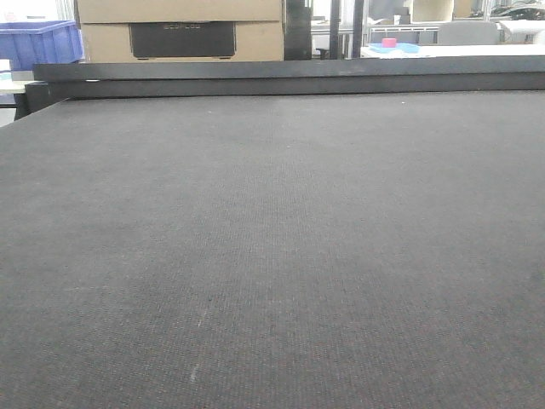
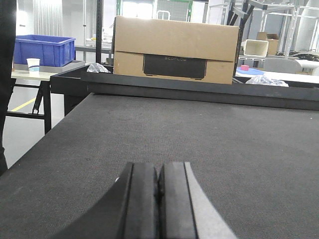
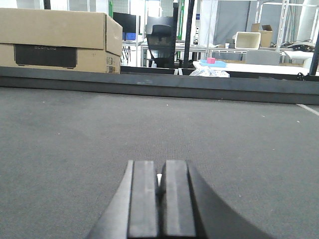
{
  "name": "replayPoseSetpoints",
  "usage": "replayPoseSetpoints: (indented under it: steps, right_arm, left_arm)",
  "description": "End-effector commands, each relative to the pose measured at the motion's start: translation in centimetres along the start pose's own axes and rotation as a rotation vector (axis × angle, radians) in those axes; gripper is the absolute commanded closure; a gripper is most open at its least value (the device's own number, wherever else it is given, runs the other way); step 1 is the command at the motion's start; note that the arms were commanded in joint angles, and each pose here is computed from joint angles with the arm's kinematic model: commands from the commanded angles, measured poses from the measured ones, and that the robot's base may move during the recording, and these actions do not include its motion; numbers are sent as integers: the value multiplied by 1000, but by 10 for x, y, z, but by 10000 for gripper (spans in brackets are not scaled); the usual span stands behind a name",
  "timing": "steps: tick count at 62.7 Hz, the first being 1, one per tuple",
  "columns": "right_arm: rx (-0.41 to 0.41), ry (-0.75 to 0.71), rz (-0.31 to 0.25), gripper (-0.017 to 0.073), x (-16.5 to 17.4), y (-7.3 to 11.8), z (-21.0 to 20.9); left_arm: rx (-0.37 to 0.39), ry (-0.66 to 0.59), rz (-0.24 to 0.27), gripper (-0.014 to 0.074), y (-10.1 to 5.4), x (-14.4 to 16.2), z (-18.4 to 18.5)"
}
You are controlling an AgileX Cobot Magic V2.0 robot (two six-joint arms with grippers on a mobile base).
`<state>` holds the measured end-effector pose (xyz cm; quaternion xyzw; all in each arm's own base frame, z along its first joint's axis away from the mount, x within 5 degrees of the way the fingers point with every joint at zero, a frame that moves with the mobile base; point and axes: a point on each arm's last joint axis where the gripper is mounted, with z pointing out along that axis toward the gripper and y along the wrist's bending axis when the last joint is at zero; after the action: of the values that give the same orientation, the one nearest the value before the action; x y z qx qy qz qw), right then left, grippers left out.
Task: Place valve from conveyor to right shelf box
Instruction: 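Lower the right gripper over the white-and-silver valve on the conveyor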
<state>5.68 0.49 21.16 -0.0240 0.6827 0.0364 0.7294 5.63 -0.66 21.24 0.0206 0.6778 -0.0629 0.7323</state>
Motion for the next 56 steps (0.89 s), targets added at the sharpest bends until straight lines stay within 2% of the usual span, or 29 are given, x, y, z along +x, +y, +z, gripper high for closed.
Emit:
replayPoseSetpoints:
  steps: [1, 46, 56]
  right_arm:
    - [8, -29, -5, 727, -2, 0, -1]
    - [8, -29, -5, 727, -2, 0, -1]
    - [11, -83, -6, 727, -7, -1, -1]
  left_arm:
    - [-2, -25, -3, 704, 0, -2, -1]
    - [-2, -25, -3, 704, 0, -2, -1]
    - [0, -56, -3, 704, 0, -5, -1]
